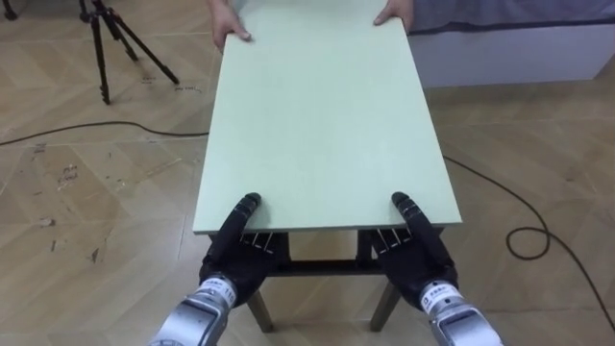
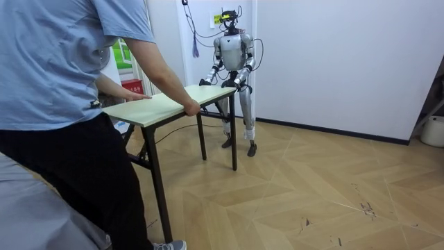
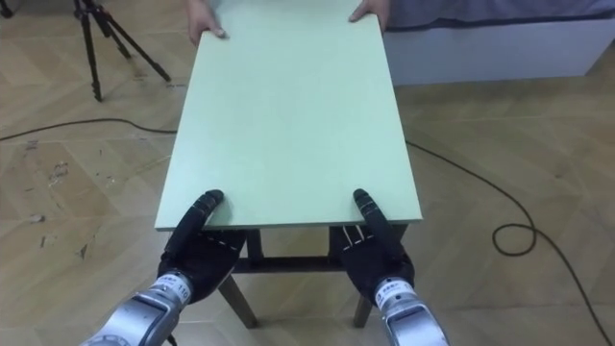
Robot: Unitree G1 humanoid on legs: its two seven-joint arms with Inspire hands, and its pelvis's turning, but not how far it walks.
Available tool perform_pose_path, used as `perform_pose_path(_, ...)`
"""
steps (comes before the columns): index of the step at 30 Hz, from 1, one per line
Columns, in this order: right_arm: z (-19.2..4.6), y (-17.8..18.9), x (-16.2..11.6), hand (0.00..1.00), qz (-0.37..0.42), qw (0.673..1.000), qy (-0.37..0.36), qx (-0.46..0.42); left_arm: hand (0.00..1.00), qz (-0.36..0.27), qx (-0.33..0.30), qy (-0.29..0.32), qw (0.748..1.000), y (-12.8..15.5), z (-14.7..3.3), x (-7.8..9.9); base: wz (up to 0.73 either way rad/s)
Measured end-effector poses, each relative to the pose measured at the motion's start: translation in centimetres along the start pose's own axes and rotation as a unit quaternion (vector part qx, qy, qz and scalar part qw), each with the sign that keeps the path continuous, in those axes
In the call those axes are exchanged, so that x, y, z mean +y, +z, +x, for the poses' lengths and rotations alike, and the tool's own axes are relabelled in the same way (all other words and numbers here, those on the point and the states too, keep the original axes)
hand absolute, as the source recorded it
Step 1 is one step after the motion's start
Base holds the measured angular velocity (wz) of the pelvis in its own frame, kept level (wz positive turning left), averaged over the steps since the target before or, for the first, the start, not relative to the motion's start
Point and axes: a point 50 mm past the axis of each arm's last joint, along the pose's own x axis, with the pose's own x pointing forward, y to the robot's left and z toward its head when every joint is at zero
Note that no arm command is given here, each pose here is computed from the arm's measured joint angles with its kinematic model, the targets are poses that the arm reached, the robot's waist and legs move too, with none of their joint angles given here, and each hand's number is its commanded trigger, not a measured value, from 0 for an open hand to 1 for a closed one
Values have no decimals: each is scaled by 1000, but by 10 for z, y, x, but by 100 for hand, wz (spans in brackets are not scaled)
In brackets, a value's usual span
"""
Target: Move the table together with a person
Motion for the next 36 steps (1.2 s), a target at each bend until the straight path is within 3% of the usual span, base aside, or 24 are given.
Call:
perform_pose_path(17, 0, 0, 5, 100, -12, 1000, 9, 1, 100, 10, -9, -8, 1000, 2, 0, 1, 0)
perform_pose_path(26, -1, 1, 8, 100, -11, 1000, 17, -3, 100, 67, -19, -40, 997, 2, -3, 2, -3)
perform_pose_path(36, -22, -7, 16, 100, -26, 998, 60, -6, 100, 53, -37, -67, 996, -5, -30, 11, -2)
